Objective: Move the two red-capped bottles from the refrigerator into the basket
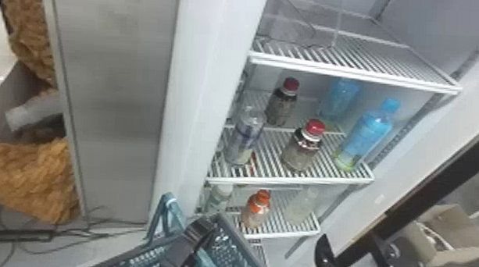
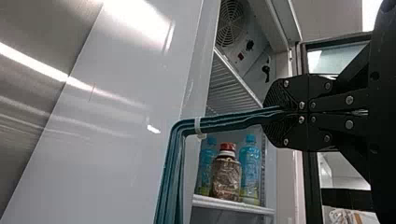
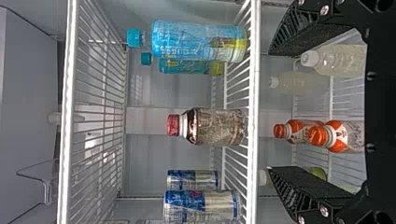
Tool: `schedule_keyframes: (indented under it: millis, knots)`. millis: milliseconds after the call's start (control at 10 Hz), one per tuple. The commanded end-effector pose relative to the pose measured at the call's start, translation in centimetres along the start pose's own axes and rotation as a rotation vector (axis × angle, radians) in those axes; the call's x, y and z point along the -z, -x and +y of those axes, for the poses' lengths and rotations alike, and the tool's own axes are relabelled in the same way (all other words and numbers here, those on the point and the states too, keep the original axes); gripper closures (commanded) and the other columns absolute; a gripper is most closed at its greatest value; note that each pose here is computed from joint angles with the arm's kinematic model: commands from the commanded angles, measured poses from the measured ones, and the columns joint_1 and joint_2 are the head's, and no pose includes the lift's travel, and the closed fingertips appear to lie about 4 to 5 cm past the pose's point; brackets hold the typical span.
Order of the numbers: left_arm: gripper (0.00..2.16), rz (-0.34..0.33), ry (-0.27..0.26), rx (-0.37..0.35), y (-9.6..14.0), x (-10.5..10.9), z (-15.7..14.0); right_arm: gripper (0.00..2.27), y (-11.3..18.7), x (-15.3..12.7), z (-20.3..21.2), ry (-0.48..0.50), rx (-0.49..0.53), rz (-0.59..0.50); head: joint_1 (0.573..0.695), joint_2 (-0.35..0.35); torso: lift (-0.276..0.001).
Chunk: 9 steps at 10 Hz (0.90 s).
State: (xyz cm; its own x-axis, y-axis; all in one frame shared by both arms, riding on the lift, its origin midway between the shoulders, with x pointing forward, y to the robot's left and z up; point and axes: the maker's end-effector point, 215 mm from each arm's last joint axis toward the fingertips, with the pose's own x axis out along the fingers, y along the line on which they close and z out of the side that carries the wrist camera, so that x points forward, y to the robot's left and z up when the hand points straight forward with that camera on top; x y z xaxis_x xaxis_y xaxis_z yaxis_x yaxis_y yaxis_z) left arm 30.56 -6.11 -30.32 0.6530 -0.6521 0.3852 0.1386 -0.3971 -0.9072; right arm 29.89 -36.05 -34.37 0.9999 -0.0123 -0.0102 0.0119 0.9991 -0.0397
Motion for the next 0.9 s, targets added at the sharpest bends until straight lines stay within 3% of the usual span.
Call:
schedule_keyframes:
  millis: [0,800]
  knots:
    - [1.2,0.0,0.002,0.0,0.05,0.03,0.02,0.13,0.39,0.05,0.07,0.0,-0.004,0.008,0.695,-0.35,0.0]
    - [1.2,-0.007,0.014,-0.001,0.23,-0.04,0.04,0.09,0.23,0.47,-0.01,-0.008,-0.001,0.021,0.695,-0.35,0.0]
